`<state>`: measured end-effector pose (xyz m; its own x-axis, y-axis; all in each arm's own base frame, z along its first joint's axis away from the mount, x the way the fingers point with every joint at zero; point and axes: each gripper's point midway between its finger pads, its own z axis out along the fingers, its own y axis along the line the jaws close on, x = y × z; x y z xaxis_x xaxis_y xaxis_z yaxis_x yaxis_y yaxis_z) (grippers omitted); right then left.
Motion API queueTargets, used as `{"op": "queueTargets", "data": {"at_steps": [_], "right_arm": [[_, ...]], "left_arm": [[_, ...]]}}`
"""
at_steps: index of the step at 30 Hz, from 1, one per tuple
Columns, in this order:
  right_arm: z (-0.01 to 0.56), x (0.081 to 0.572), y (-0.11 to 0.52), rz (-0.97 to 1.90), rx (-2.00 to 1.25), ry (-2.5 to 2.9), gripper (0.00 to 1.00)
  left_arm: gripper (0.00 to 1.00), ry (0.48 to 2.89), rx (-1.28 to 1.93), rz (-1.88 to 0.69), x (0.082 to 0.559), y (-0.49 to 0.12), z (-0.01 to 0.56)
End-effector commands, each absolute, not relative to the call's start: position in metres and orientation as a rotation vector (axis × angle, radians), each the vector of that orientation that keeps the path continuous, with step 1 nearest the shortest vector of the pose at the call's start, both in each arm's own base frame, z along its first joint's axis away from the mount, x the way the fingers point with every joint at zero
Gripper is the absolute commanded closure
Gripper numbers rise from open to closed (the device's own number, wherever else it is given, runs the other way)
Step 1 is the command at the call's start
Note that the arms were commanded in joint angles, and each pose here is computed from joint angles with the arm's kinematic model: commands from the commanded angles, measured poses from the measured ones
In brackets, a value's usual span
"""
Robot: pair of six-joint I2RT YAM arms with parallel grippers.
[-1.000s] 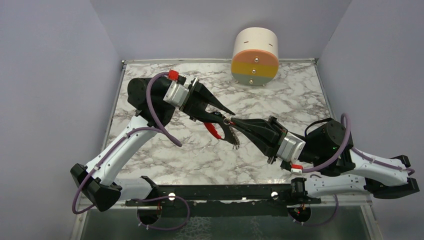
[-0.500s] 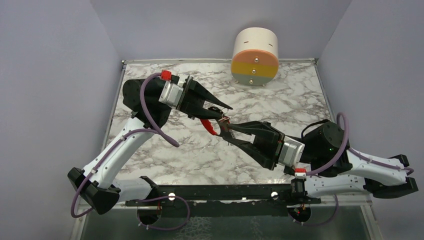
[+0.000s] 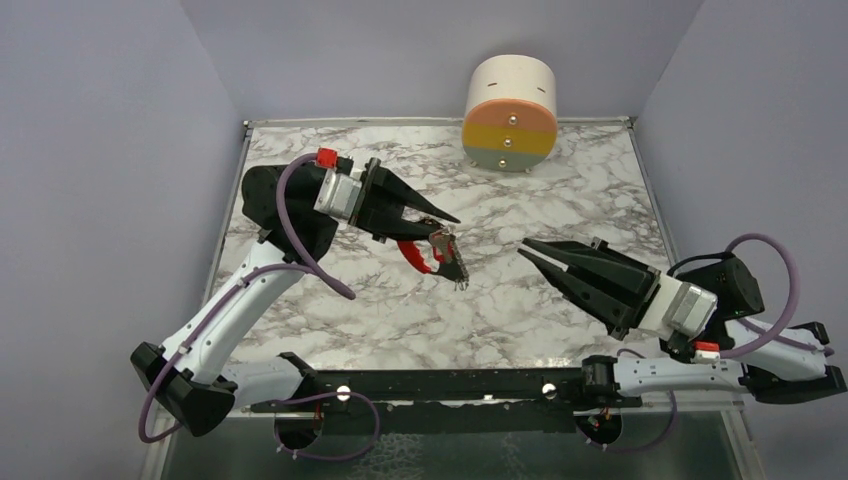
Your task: Remove the keys from the keyring
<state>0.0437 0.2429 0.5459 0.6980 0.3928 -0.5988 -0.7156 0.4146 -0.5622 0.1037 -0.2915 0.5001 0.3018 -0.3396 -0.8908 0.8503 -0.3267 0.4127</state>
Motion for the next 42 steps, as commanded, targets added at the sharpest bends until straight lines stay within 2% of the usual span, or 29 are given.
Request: {"op": "queueTargets", "data": {"at_steps": [1, 8, 15, 19, 28, 35, 42], "right_arm": [[0.545, 0.066, 0.251, 0.628, -0.831, 0.466, 0.90], [0.522, 0.091, 0.286, 0.486, -0.861, 0.546, 0.94], [0.510, 0.104, 0.272, 0.474, -0.782, 0.616, 0.98], [0.502, 0.106, 0.264, 0.483, -0.758, 0.640, 0.94], [0.486, 0.125, 0.253, 0.436, -0.671, 0.741, 0.93], [0.489, 0.128, 0.258, 0.431, -0.677, 0.772, 0.85], [0.510, 0.103, 0.247, 0.570, -0.707, 0.681, 0.78]], "left_arm": [[1.00, 0.458, 1.392, -1.260, 0.096, -0.282, 0.512], [1.00, 0.450, 1.378, -1.245, 0.095, -0.281, 0.514], [1.00, 0.457, 1.365, -1.237, 0.098, -0.282, 0.512], [1.00, 0.439, 1.364, -1.220, 0.095, -0.279, 0.516], [1.00, 0.410, 1.354, -1.185, 0.088, -0.272, 0.518], [1.00, 0.396, 1.359, -1.178, 0.084, -0.269, 0.519], [1.00, 0.379, 1.372, -1.173, 0.074, -0.263, 0.519]]}}
